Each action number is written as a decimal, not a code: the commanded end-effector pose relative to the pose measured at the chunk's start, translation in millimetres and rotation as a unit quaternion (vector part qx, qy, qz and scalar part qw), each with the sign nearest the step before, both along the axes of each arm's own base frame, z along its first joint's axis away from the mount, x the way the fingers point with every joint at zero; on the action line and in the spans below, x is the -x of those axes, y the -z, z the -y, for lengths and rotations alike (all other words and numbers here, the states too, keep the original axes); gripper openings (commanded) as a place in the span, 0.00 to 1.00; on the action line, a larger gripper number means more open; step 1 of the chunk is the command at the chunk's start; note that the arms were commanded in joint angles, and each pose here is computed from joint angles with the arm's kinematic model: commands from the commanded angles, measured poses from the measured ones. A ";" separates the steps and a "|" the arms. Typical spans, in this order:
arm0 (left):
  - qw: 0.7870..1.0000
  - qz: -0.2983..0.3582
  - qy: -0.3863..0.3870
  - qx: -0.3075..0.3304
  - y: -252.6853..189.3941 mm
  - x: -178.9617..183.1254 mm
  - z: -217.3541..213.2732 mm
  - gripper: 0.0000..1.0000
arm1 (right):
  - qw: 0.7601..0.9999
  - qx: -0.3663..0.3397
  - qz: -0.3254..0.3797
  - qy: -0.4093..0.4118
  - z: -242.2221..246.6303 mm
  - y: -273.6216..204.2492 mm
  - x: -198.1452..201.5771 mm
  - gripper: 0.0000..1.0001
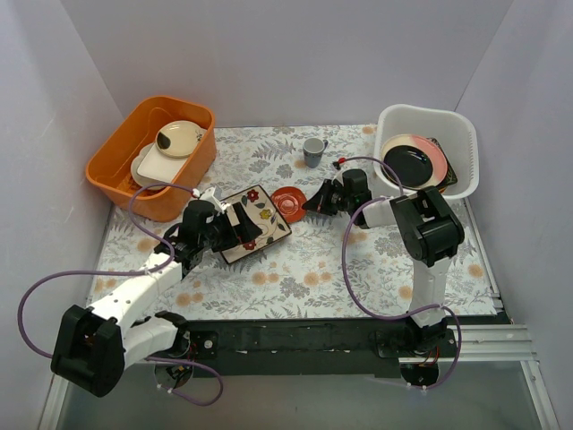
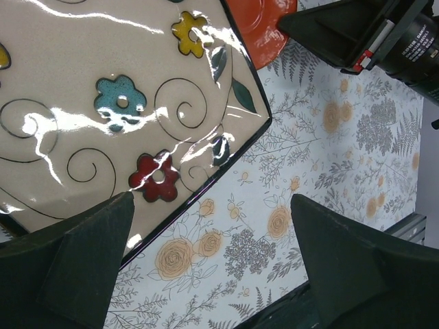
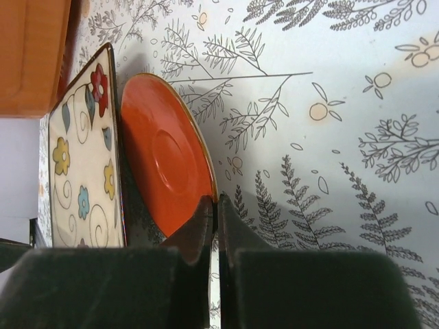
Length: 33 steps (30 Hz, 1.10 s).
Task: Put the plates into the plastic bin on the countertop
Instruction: Pick up the plate at the center of the board.
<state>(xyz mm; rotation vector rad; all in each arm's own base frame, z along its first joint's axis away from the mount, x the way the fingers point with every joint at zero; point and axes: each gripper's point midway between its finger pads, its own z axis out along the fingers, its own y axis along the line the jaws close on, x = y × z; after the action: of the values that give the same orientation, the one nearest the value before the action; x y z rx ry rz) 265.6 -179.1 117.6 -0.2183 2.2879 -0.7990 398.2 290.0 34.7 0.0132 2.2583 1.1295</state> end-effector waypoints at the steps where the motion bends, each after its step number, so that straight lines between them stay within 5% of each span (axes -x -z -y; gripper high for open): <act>1: 1.000 0.014 0.002 0.001 -6.9 -6.7 1.5 0.98 | 1.000 0.026 -0.006 0.013 19.1 9.3 5.7 0.01; 33: 0.999 -0.008 0.038 0.027 -1.0 4.5 14.4 0.98 | 0.990 0.089 0.097 0.041 66.2 -87.5 17.5 0.01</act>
<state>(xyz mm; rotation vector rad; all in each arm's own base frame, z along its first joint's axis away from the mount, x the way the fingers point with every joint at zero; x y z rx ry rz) 266.0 -197.2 102.0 -0.1604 2.3458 -0.8896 365.6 221.4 71.8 -0.0077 2.2835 0.8427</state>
